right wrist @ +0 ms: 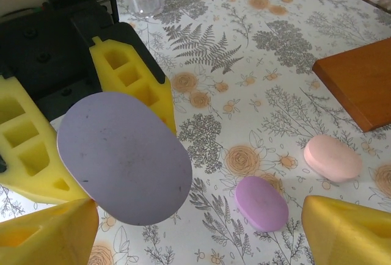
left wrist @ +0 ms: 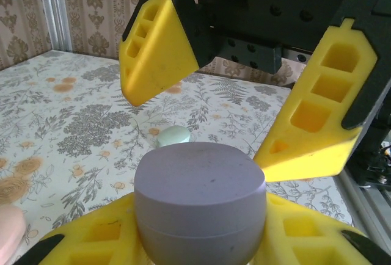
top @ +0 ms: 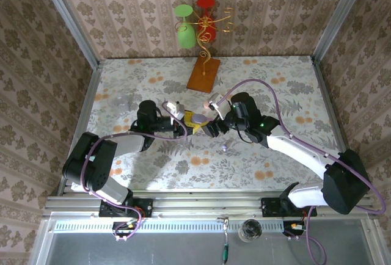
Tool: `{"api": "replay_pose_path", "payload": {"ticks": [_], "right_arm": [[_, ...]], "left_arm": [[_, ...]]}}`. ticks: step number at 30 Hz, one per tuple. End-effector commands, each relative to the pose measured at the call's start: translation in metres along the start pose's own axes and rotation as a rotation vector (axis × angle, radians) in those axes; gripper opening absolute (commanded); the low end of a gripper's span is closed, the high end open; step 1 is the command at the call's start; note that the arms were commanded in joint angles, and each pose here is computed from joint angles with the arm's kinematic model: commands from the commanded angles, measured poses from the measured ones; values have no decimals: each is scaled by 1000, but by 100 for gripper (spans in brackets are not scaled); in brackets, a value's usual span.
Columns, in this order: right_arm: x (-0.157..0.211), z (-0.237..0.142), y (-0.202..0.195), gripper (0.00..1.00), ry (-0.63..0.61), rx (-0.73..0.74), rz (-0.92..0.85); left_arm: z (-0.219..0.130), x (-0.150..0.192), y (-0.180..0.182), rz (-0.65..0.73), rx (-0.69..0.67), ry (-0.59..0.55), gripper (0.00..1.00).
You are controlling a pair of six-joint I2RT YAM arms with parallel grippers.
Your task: Insert the wireless bluetooth earbuds into the charging case
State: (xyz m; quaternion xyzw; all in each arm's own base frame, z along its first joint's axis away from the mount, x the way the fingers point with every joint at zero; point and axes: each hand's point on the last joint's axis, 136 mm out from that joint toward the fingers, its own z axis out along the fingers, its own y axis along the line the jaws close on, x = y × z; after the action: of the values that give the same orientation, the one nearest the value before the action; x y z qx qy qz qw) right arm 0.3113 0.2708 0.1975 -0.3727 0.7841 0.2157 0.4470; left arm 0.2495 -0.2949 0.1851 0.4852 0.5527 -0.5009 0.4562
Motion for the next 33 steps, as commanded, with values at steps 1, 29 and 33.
{"api": "replay_pose_path", "payload": {"ticks": [1, 29, 33], "right_arm": [[-23, -3, -6, 86, -75, 34, -40], [-56, -45, -1, 85, -244, 4, 148], [-28, -56, -22, 84, -205, 89, 336]], "left_arm": [[-3, -1, -17, 29, 75, -6, 21], [-12, -2, 15, 27, -77, -42, 20], [-18, -11, 22, 25, -97, -116, 19]]}}
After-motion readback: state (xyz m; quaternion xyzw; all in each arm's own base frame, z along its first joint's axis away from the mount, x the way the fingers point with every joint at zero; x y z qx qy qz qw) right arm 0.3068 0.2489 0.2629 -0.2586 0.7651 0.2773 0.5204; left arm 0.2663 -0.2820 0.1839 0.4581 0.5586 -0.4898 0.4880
